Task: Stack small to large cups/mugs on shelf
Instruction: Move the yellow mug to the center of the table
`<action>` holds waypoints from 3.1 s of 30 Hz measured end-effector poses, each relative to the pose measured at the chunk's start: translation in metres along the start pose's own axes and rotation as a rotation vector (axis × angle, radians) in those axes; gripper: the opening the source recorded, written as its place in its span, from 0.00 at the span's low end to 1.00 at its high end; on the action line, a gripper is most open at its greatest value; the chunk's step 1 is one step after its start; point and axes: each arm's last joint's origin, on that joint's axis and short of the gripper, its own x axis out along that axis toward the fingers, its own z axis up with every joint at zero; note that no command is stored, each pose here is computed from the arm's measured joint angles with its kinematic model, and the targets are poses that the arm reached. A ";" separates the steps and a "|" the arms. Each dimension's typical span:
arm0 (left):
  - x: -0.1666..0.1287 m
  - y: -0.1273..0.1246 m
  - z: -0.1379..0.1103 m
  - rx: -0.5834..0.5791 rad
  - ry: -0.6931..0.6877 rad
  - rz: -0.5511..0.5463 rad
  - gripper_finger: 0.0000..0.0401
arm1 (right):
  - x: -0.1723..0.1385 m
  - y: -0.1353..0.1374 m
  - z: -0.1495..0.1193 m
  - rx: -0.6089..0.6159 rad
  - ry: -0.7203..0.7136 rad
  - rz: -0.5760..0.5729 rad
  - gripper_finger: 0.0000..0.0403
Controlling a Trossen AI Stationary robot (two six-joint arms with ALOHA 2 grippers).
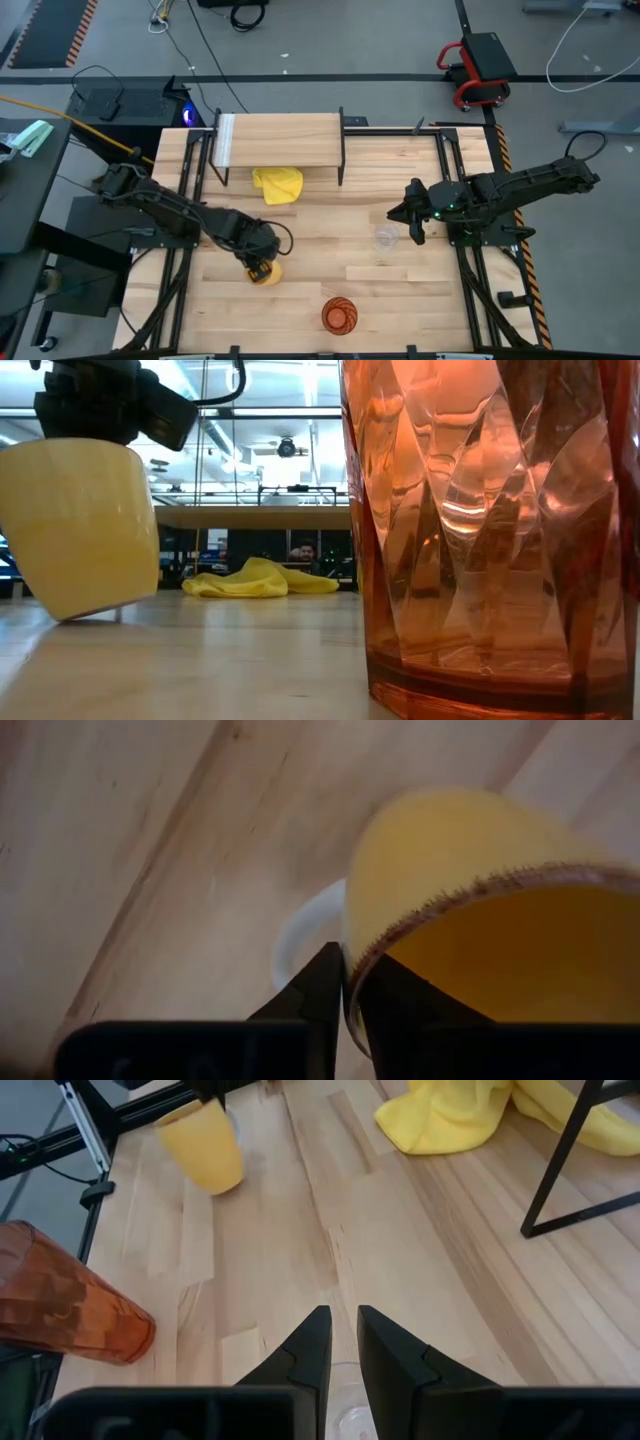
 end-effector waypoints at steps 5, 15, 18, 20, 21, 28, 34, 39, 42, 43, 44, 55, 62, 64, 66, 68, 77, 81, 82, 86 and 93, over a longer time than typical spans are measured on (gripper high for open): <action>0.000 -0.002 -0.002 0.009 -0.004 0.005 0.09 | 0.000 0.000 0.000 0.000 0.000 0.000 0.15; 0.000 -0.002 -0.002 0.015 -0.017 0.011 0.12 | 0.000 0.000 0.000 -0.016 0.000 0.000 0.15; -0.002 -0.003 -0.001 0.031 -0.026 0.015 0.14 | 0.000 0.000 0.000 -0.019 -0.003 -0.006 0.15; -0.008 -0.008 0.000 0.056 -0.056 0.004 0.13 | 0.000 0.000 0.000 -0.019 -0.005 -0.012 0.15; -0.012 -0.011 0.001 0.066 -0.073 -0.005 0.12 | 0.000 0.000 0.000 -0.019 -0.006 -0.013 0.15; -0.033 -0.027 -0.001 0.132 -0.154 -0.028 0.09 | 0.000 0.000 0.000 -0.019 -0.006 -0.013 0.15; -0.032 -0.024 -0.003 0.118 -0.135 0.010 0.11 | 0.000 0.000 0.000 -0.019 -0.006 -0.013 0.15; -0.031 -0.022 -0.004 0.090 -0.125 0.021 0.10 | 0.000 0.000 0.000 -0.019 -0.005 -0.013 0.15; -0.030 -0.021 -0.005 0.070 -0.104 0.039 0.10 | 0.000 0.000 0.000 -0.019 -0.005 -0.013 0.15; -0.030 -0.021 -0.005 0.067 -0.098 0.039 0.10 | 0.000 0.000 0.000 -0.019 -0.005 -0.013 0.15; -0.029 -0.021 -0.005 0.067 -0.093 0.039 0.10 | 0.000 0.000 0.000 -0.019 -0.006 -0.013 0.15; -0.021 -0.022 -0.006 0.040 -0.010 0.058 0.10 | 0.001 0.000 0.000 -0.020 -0.001 -0.015 0.15; -0.016 -0.022 -0.005 0.036 0.015 0.078 0.11 | 0.004 0.000 0.000 -0.022 0.008 -0.019 0.15; -0.015 -0.022 -0.005 0.036 0.018 0.081 0.11 | 0.004 0.000 -0.001 -0.023 0.016 -0.023 0.15; -0.015 -0.022 -0.005 0.036 0.018 0.079 0.12 | 0.005 0.000 -0.001 -0.023 0.015 -0.022 0.15; -0.015 -0.021 -0.004 0.032 0.018 0.079 0.12 | 0.005 0.000 -0.001 -0.025 0.023 -0.026 0.15; -0.015 -0.020 -0.003 0.028 0.016 0.080 0.14 | 0.005 0.000 -0.001 -0.024 0.018 -0.024 0.15; -0.015 -0.020 -0.003 0.028 0.017 0.080 0.16 | 0.005 0.000 -0.001 -0.023 0.018 -0.024 0.15; -0.015 -0.020 -0.003 0.028 0.017 0.080 0.17 | 0.005 0.000 -0.001 -0.024 0.018 -0.024 0.15; -0.015 -0.019 -0.002 0.023 0.016 0.080 0.20 | 0.005 0.000 -0.001 -0.023 0.018 -0.024 0.15; -0.015 -0.020 -0.002 0.022 0.015 0.080 0.25 | 0.005 0.000 -0.001 -0.023 0.018 -0.024 0.15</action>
